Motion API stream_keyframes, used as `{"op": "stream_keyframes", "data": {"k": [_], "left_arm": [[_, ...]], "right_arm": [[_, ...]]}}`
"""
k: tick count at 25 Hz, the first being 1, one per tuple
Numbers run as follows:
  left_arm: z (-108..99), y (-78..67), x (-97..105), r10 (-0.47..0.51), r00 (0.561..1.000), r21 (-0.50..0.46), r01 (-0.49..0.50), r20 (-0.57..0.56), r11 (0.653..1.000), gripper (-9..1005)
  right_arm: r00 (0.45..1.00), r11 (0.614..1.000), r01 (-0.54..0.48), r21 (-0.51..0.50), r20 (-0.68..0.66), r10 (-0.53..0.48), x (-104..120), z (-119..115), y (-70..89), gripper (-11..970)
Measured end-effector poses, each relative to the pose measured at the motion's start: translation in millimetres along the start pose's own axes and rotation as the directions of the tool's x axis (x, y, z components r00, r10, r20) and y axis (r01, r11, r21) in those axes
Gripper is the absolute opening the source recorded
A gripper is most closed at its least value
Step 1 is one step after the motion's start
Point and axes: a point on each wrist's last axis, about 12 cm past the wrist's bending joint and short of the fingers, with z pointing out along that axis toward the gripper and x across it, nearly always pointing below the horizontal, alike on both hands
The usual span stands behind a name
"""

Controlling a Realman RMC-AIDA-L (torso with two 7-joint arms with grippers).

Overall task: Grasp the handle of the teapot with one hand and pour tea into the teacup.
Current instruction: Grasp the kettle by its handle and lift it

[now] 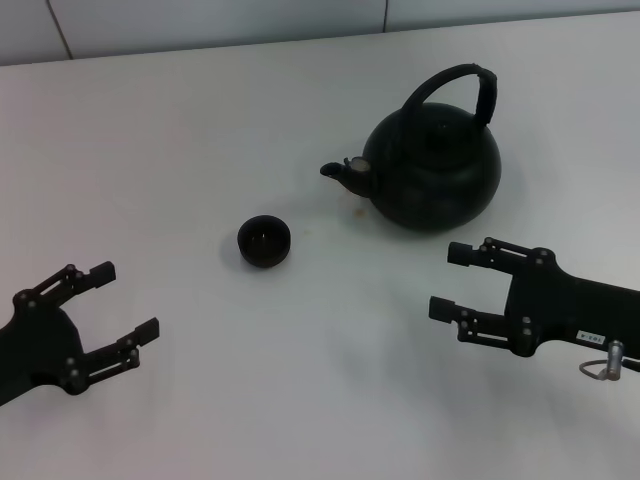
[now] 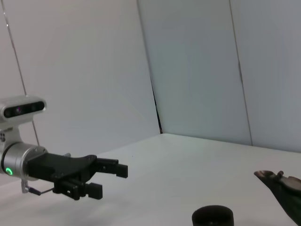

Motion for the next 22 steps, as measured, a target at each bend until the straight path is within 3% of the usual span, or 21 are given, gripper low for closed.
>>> {"op": "stream_keyframes", "data": {"k": [17,22], "left_arm": [[-3.6,-0.8,6.8,0.019,0.998,0.000,-0.019,-0.060,1.000,852],[-1.5,-2.6,7.1,0.016,0.998,0.002,-0.016,-0.056,1.000,852]], "right_arm": [[1.000,1.000,-0.017,0.014,0.001,0.017,5.9,-0.7,4.2,744],[0.998,0.998,-0.001,0.061,0.059,-0.003,9.0,-1.4,9.3,744]]}}
